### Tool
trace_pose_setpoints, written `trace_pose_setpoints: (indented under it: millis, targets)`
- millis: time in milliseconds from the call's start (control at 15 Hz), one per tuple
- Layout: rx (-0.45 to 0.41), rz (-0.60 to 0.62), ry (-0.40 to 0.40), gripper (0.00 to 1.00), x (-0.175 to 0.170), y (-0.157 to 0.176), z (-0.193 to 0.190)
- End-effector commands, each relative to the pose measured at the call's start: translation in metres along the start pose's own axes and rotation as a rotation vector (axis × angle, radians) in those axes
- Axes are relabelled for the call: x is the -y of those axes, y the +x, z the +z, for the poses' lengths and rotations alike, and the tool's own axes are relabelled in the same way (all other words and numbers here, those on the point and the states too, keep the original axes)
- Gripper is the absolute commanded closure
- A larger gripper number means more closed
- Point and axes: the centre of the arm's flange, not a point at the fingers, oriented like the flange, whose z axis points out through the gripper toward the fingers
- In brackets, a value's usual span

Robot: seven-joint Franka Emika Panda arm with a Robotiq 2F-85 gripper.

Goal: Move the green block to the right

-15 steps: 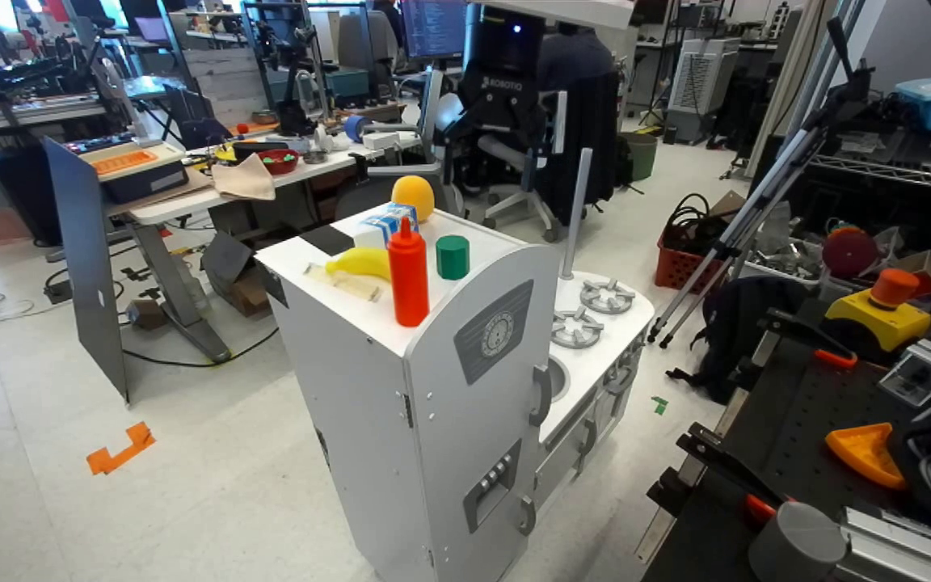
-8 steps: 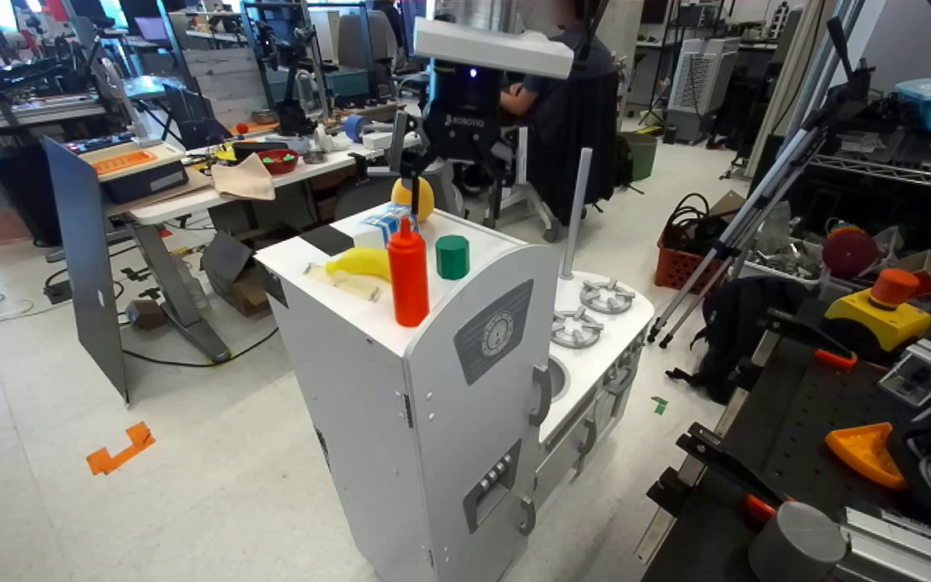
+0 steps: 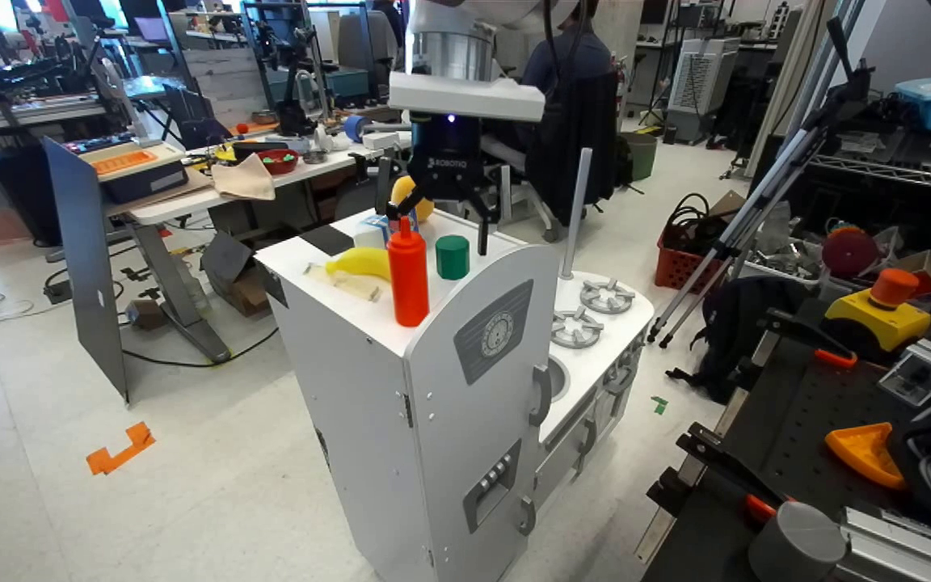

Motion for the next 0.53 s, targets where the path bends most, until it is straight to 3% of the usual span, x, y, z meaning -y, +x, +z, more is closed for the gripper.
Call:
trace_pose_setpoints:
  millis: [0, 67, 467]
  targets:
    - [0.01, 0.03, -0.007, 0.25, 0.0133, 0.0045, 0.0058]
    - [0.007, 0.034, -0.009, 0.26, 0.0136, 0.0043, 0.007]
    - [-0.053, 0.056, -0.016, 0.73, 0.005, 0.0015, -0.0014]
